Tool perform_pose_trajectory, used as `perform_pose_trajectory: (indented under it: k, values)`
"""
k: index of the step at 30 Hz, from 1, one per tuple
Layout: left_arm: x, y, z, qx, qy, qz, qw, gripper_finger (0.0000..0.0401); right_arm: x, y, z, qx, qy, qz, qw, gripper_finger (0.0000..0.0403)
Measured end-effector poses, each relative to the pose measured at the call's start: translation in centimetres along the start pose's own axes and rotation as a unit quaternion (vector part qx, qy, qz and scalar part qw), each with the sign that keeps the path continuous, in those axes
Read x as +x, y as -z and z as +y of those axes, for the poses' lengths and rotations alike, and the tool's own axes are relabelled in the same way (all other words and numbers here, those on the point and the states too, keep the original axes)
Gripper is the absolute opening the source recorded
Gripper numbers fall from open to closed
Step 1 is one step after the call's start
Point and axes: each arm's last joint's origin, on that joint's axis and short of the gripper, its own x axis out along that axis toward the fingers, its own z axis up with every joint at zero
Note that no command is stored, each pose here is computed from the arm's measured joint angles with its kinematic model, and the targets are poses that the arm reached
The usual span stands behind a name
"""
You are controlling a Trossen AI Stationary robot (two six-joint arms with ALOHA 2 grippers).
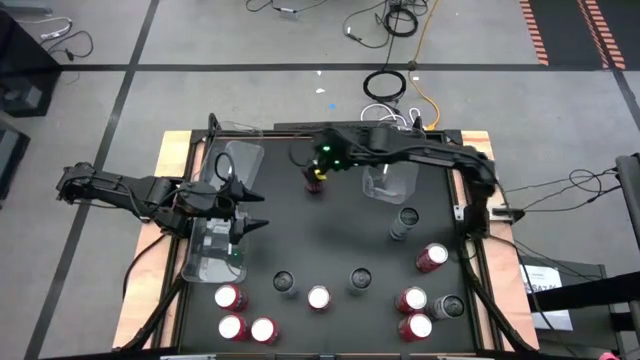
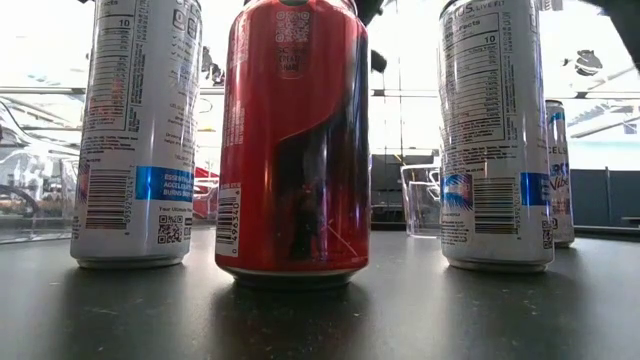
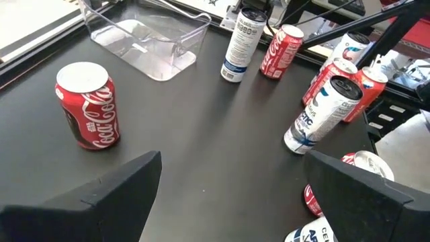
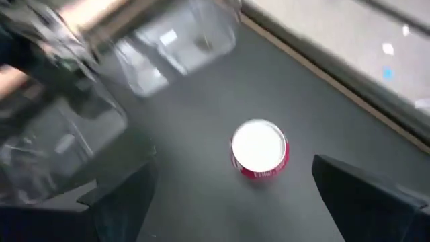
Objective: Sort soda cans
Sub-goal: Move the top red soda can to the middle right of the table
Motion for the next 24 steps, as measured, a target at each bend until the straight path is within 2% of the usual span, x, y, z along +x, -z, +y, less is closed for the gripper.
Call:
perform_pose_trajectory:
  k: [9, 16, 24]
  values:
    - [0.0, 0.0, 0.0, 0.001, -0.001, 0.001, 1.000, 0.0373, 6.5, 0.8, -1.1, 0.022, 0.036, 0.087, 0.995, 0.0384]
    - [0.0, 0.0, 0.0, 0.001, -0.002, 0.001, 1.000, 0.0373, 9.1, 1.2, -1.8, 0.026, 0.053, 0.105, 0.993, 0.0384]
    - [0.0, 0.1, 0.0, 0.002, -0.005, 0.002, 1.000, 0.0373, 11.2, 1.1, -2.2, 0.033, 0.043, 0.101, 0.993, 0.0384]
